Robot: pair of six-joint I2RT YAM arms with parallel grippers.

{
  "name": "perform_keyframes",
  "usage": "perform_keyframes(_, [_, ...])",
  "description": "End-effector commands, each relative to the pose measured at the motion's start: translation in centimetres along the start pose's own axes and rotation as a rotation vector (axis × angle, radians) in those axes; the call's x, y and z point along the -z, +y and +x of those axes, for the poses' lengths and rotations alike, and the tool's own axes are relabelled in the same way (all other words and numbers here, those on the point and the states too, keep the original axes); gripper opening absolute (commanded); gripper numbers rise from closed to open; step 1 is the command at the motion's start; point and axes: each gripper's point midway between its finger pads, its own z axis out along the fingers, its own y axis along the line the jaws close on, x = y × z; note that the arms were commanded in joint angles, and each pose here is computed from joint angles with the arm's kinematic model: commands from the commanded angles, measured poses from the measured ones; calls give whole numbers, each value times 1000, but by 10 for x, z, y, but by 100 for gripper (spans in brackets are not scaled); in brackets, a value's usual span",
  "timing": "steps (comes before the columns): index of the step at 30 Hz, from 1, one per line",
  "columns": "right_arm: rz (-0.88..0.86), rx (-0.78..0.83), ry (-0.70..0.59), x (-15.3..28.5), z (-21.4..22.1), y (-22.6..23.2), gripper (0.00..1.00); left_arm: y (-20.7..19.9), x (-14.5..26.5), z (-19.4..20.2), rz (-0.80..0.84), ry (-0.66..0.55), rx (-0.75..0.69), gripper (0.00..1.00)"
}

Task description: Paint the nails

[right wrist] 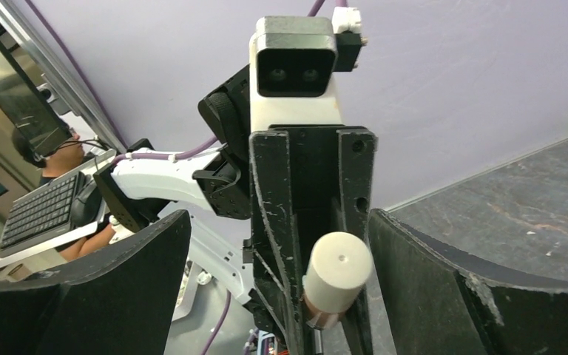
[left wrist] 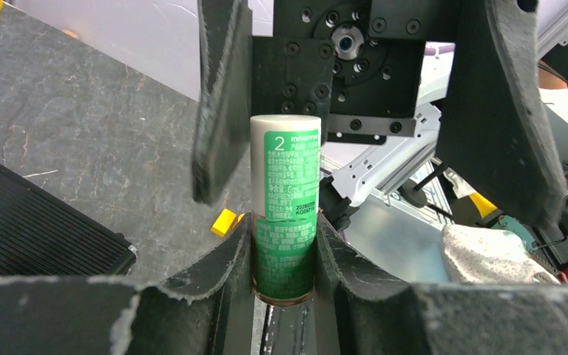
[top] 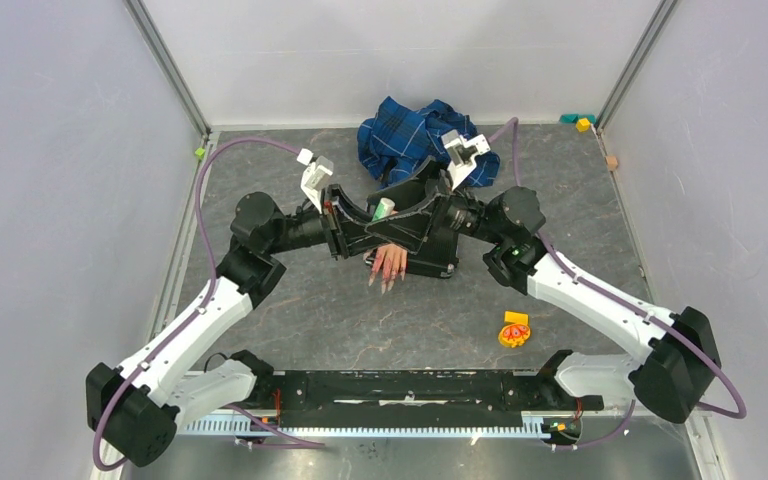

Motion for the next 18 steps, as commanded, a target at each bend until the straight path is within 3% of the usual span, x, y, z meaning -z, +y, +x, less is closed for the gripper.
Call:
perform_keyframes(1, [-105,16,-10,-7,-9,27,94,-6,-2,-8,17,-26,6,2])
perform_keyframes(10, [-89,48,29,3,-6,36,93,33,5,-5,-216,-25,5,2])
perform_keyframes(18, [-58,42,58,11,-1,35,93,47,14,-9,-316,-49,-15,2])
